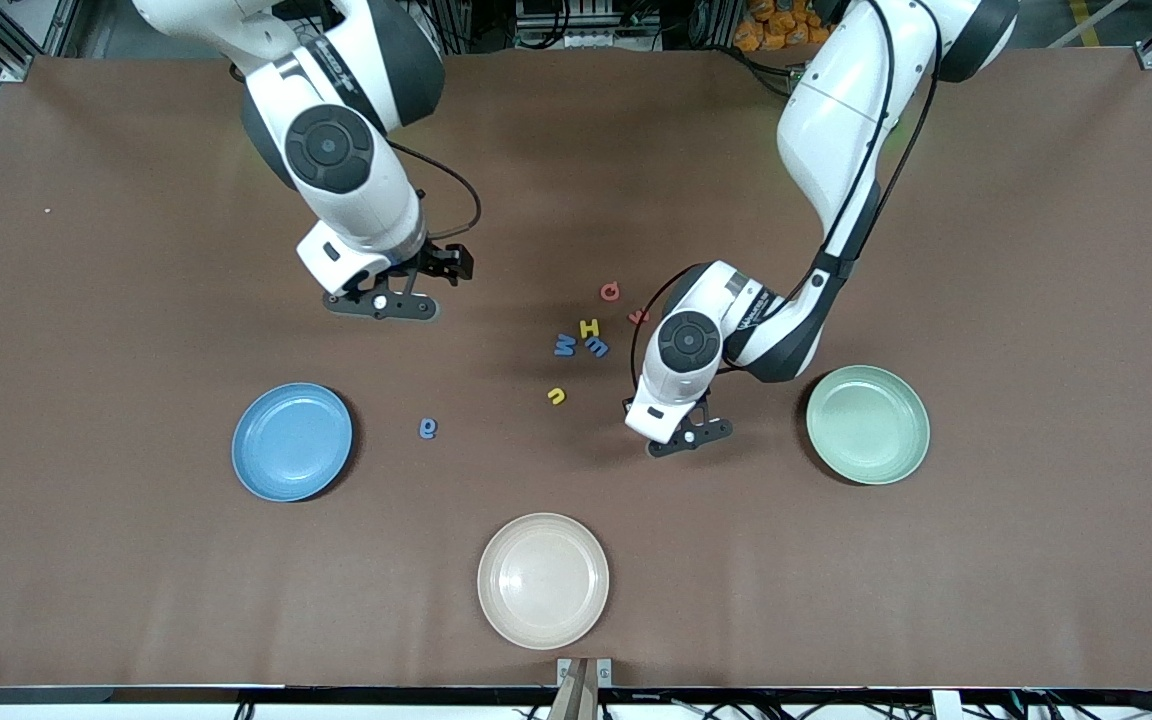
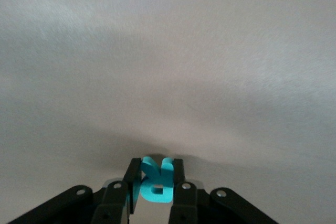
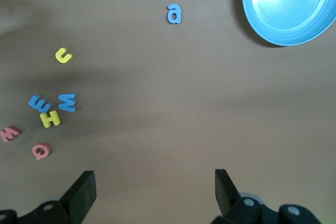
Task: Sort upper and lower case letters into plates
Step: 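Carry the teal R over the green plate with the left gripper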
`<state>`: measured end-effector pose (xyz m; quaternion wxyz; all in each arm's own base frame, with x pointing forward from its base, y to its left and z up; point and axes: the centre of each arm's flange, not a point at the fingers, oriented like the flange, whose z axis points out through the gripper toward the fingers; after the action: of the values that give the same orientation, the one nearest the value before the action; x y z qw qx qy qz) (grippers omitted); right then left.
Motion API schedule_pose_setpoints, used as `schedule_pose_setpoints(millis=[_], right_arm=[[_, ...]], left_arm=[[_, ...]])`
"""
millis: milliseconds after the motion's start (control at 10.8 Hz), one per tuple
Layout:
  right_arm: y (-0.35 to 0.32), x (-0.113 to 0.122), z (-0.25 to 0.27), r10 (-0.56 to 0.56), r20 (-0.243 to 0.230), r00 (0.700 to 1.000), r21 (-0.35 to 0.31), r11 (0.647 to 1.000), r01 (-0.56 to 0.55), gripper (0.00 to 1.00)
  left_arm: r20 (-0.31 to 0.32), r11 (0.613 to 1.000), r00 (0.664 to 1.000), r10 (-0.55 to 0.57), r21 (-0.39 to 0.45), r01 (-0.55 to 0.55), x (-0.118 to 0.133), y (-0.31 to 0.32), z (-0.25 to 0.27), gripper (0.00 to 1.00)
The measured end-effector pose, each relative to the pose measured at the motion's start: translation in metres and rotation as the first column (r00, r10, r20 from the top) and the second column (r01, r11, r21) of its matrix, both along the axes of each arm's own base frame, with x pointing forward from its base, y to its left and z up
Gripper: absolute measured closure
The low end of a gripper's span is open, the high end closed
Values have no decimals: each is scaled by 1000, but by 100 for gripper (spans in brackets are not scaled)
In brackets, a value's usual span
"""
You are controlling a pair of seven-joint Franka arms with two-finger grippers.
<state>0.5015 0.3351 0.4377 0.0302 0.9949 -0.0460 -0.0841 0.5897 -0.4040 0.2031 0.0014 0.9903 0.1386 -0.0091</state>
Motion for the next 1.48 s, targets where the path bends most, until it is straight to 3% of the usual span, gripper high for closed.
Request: schedule_pose_setpoints(millis=[185,464,742,1020,1206,1391,1484], right_arm=[[17,-7,-16,-1,-1,1000,-28,1000,0,0],[46,-15,-41,1,22,1000,-40,999,0,0],[108,-41,-87,55,59,997,-28,998,-54,0],[178,-42,-116,145,106,984,22,989,-148,0],[220,-40,-135,293,144,945,58,951,-304,0],[234,-35,-155,441,176,880,79,885,-459,0],[237,-37,-165,502,173,847,80,850,-520,0]], left_arm=[[31,999,999,-42,-2,43,17,21,43,72],[23,988,988,-153,18,153,60,117,107,72],[-45,966,965,-257,25,259,84,213,112,72],[-87,954,950,-299,8,301,93,288,95,72],[-129,956,948,-292,-9,294,85,296,72,72],[-154,954,942,-298,-18,299,77,292,53,72],[-163,954,941,-298,-20,299,76,293,46,63]])
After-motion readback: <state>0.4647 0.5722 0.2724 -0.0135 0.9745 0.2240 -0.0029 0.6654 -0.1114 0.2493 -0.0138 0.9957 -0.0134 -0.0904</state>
